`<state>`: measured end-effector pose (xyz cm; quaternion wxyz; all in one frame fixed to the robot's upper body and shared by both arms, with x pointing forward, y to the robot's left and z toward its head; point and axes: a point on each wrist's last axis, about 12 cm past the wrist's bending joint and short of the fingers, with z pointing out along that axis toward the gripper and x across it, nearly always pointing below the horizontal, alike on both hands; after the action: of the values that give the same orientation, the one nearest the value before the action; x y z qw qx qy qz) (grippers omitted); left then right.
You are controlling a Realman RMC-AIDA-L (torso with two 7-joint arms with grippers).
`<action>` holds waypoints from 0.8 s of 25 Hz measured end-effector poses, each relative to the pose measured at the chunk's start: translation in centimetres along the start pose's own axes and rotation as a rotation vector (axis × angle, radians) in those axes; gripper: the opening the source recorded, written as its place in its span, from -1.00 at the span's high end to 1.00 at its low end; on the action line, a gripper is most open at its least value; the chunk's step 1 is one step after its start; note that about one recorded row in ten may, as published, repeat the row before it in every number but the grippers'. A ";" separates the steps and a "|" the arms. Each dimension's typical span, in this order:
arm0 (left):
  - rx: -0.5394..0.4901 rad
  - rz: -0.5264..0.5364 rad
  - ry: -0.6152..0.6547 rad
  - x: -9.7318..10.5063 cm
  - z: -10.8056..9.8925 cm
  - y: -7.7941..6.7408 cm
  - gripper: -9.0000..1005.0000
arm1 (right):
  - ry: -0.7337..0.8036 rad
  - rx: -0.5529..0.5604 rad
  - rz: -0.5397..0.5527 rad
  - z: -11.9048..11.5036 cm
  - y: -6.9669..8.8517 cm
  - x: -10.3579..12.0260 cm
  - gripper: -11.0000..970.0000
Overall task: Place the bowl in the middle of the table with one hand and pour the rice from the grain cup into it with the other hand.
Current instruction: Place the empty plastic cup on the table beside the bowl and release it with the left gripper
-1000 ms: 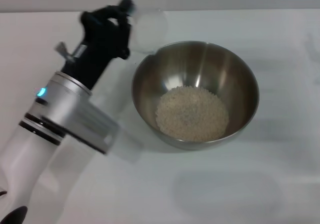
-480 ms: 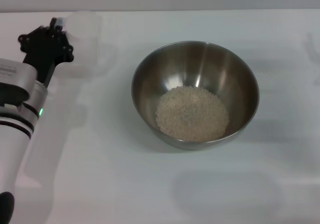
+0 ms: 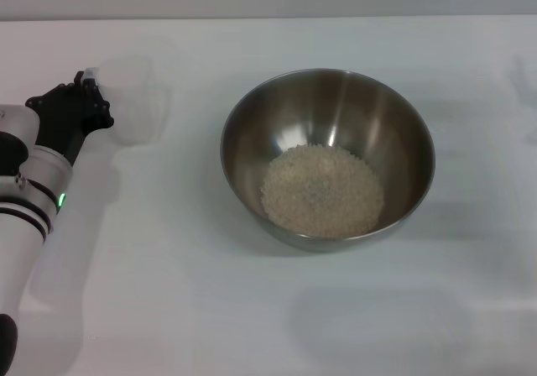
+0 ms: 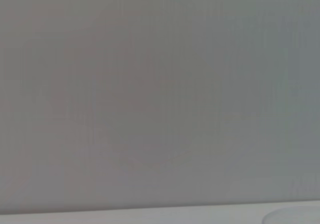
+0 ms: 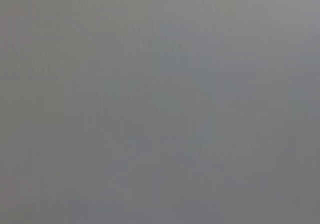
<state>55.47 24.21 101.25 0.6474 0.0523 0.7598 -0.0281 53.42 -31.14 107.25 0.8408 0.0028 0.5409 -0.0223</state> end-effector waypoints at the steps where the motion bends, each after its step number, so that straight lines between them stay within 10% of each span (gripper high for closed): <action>1: 0.000 0.003 0.003 0.1 0.0 0.1 0.73 | 0.000 0.000 0.000 0.0 0.0 0.0 -0.71; 20: 0.037 0.036 0.049 0.9 -0.4 0.1 0.70 | 0.004 -0.002 0.001 0.0 0.0 0.1 -0.71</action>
<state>54.93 24.35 100.39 0.6281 0.0785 0.7736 -0.0293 53.47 -31.10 107.22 0.8397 0.0025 0.5427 -0.0212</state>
